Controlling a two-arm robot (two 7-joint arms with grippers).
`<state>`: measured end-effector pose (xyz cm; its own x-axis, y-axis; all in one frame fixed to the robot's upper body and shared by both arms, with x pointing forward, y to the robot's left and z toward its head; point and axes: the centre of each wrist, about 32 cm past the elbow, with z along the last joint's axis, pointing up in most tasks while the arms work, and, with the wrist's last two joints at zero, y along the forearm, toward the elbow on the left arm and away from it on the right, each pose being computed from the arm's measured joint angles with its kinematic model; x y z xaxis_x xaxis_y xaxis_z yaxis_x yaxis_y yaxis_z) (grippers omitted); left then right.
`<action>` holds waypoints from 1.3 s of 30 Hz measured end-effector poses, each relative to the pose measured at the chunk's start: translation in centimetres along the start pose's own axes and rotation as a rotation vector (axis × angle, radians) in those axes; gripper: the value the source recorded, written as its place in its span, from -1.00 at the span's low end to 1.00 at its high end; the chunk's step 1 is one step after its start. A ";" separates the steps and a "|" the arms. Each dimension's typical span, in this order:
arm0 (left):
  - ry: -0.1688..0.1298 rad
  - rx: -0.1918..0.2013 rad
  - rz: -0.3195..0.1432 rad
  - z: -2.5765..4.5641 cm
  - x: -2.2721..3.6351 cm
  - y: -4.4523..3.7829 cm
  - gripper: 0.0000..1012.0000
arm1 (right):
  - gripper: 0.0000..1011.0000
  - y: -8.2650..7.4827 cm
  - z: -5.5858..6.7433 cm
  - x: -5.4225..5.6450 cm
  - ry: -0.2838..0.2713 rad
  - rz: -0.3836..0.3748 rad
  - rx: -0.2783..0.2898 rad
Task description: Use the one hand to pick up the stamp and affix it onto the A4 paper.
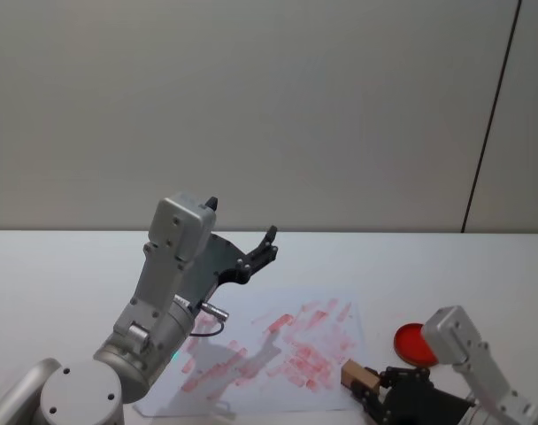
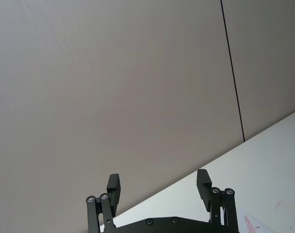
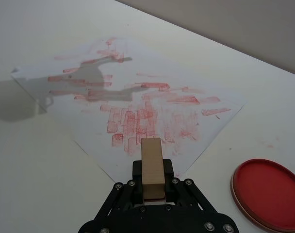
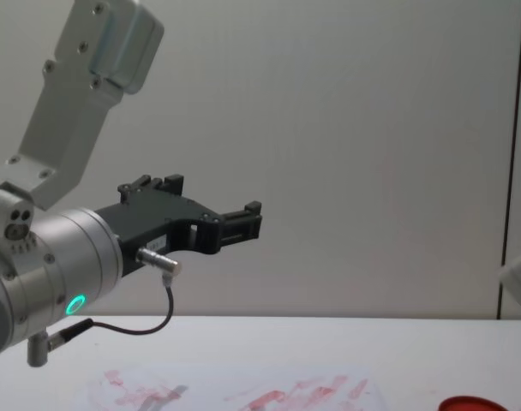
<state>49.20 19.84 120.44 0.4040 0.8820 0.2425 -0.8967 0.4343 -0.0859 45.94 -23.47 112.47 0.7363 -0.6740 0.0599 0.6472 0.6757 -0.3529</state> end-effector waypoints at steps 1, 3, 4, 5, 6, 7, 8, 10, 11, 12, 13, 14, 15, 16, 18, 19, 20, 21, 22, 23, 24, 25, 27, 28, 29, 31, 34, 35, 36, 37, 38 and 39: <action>0.000 0.000 0.000 0.00 0.00 0.00 0.98 | -0.57 -0.1 0.1 0.1 0.007 -0.005 0.008; 0.000 0.000 0.000 0.00 0.00 0.00 0.98 | -0.57 -0.3 0.5 0.2 0.015 -0.017 0.033; 0.000 0.000 0.000 0.00 0.00 0.00 0.98 | -0.57 -0.3 0.6 0.3 0.018 -0.022 0.044; 0.000 0.000 0.000 0.00 0.00 0.00 0.98 | -0.57 -0.4 0.8 0.4 0.020 -0.028 0.055; 0.000 0.000 0.000 0.00 0.00 0.00 0.98 | -0.57 -0.5 0.9 0.4 0.023 -0.033 0.064; 0.000 0.000 0.000 0.00 0.00 0.00 0.98 | -0.57 -0.7 1.2 0.5 0.029 -0.044 0.085; 0.000 0.000 0.000 0.00 0.00 0.00 0.98 | -0.57 -0.7 1.2 0.5 0.029 -0.044 0.085; 0.000 0.000 0.000 0.00 0.00 0.00 0.98 | -0.57 -0.9 1.6 0.8 0.037 -0.066 0.116; 0.000 0.000 0.000 0.00 0.00 0.00 0.98 | -0.57 -1.1 1.9 1.0 0.041 -0.080 0.133; 0.000 0.000 0.000 0.00 0.00 0.00 0.98 | -0.57 -1.2 2.0 1.1 0.044 -0.089 0.142; 0.000 0.000 0.000 0.00 0.00 0.00 0.98 | -0.57 -1.3 2.1 1.2 0.045 -0.096 0.150; 0.000 0.000 0.000 0.00 0.00 0.00 0.98 | -0.57 -1.4 2.2 1.4 0.047 -0.109 0.160; 0.000 0.000 0.000 0.00 0.00 0.00 0.98 | -0.57 -1.5 2.3 1.5 0.047 -0.116 0.165; 0.000 0.000 0.000 0.00 0.00 0.00 0.98 | -0.57 -1.6 2.4 1.6 0.048 -0.123 0.170; 0.000 0.000 0.000 0.00 0.00 0.00 0.98 | -0.57 -1.8 2.5 1.9 0.048 -0.141 0.176; 0.000 0.000 0.000 0.00 0.00 0.00 0.98 | -0.57 -1.9 2.5 2.0 0.047 -0.147 0.177; 0.000 0.000 0.000 0.00 0.00 0.00 0.98 | -0.57 -2.0 2.5 2.1 0.046 -0.153 0.177; 0.000 0.000 0.000 0.00 0.00 0.00 0.98 | -0.57 -2.1 2.5 2.2 0.044 -0.163 0.177; 0.000 0.000 0.000 0.00 0.00 0.00 0.98 | -0.57 -2.2 2.5 2.3 0.043 -0.169 0.176; 0.000 0.000 0.000 0.00 0.00 0.00 0.98 | -0.57 -2.3 2.4 2.5 0.041 -0.180 0.170; 0.000 0.000 0.000 0.00 0.00 0.00 0.98 | -0.57 -2.4 2.3 2.6 0.040 -0.185 0.167; 0.000 0.000 0.000 0.00 0.00 0.00 0.98 | -0.57 -2.4 2.2 2.7 0.039 -0.190 0.163; 0.000 0.000 0.000 0.00 0.00 0.00 0.98 | -0.57 -2.6 2.0 3.0 0.036 -0.203 0.151; 0.000 0.000 0.000 0.00 0.00 0.00 0.98 | -0.57 -2.6 1.9 3.0 0.035 -0.205 0.149; 0.000 0.000 0.000 0.00 0.00 0.00 0.98 | -0.57 -2.6 1.8 3.1 0.034 -0.210 0.144; 0.000 0.000 0.000 0.00 0.00 0.00 0.98 | -0.57 -2.8 1.5 3.3 0.032 -0.219 0.133; 0.000 0.000 0.000 0.00 0.00 0.00 0.98 | -0.57 -2.9 1.1 3.5 0.032 -0.228 0.119; 0.000 0.000 0.000 0.00 0.00 0.00 0.98 | -0.57 -2.9 0.9 3.6 0.032 -0.232 0.110; 0.000 0.000 0.000 0.00 0.00 0.00 0.98 | -0.57 -2.9 0.8 3.6 0.033 -0.234 0.106; 0.000 0.000 0.000 0.00 0.00 0.00 0.98 | -0.57 -3.0 0.6 3.7 0.034 -0.238 0.097; 0.000 0.000 0.000 0.00 0.00 0.00 0.98 | -0.57 -3.0 0.6 3.7 0.035 -0.240 0.094; 0.000 0.000 0.000 0.00 0.00 0.00 0.98 | -0.57 -3.0 0.5 3.8 0.035 -0.241 0.091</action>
<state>49.20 19.84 120.44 0.4040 0.8820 0.2425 -0.8966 0.4343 -0.0859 46.88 -27.88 114.18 0.5519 -0.8280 0.0988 0.8197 0.5170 -0.2465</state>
